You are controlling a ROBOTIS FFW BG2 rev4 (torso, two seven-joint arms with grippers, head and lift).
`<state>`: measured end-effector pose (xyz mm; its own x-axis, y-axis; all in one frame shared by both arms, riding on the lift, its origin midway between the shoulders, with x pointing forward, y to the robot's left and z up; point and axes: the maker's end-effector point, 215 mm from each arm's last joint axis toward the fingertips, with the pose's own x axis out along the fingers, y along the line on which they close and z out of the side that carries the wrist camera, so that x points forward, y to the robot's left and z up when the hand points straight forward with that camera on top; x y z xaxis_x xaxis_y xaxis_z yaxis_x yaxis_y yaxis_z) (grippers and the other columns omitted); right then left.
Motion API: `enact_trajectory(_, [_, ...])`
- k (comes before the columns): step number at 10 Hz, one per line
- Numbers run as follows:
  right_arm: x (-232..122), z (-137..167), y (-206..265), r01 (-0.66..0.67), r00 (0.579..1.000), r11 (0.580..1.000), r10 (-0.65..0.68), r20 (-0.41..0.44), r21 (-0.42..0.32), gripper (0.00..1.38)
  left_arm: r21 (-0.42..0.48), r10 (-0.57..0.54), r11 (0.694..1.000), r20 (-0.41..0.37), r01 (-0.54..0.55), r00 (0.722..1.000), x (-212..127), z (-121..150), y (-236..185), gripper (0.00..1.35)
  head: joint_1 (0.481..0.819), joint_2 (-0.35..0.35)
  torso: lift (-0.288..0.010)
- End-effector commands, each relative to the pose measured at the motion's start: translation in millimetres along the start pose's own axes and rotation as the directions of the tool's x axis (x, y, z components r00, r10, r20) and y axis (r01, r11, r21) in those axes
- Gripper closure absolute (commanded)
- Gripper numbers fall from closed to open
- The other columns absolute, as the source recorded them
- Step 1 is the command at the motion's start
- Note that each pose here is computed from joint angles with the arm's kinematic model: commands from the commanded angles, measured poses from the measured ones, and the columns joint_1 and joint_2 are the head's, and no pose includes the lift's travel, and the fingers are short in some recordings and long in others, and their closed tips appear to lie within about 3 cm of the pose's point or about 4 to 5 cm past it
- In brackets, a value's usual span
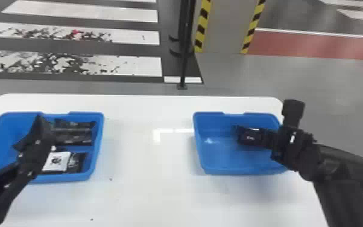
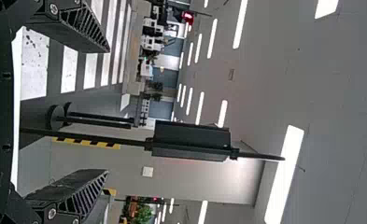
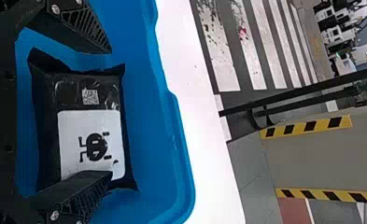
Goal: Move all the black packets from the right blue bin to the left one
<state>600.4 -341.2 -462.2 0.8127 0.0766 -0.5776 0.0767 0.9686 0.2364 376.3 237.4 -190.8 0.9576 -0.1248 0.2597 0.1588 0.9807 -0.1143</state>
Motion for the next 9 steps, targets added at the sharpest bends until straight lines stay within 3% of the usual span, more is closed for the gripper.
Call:
enact_trajectory(1, [-6,9,21,-0.023,1.0,0.999,0.023,-0.009,-0.032,0.11,-0.005,0.002,1.0,0.001,-0.002,1.0,0,-1,1,0.12,0.695,-0.126,-0.14])
enact_trajectory(5, [-31,8,42,-0.008,0.999,0.999,0.006,-0.033,-0.049,0.11,-0.018,0.008,1.0,0.025,-0.008,1.0,-2,2,5,0.13,0.695,-0.082,-0.14])
enact_trajectory(9, [-26,-8,24,0.071,0.994,0.997,-0.073,-0.086,-0.028,0.11,-0.015,0.006,1.0,0.039,-0.005,0.999,-2,5,4,0.13,0.695,-0.081,-0.14])
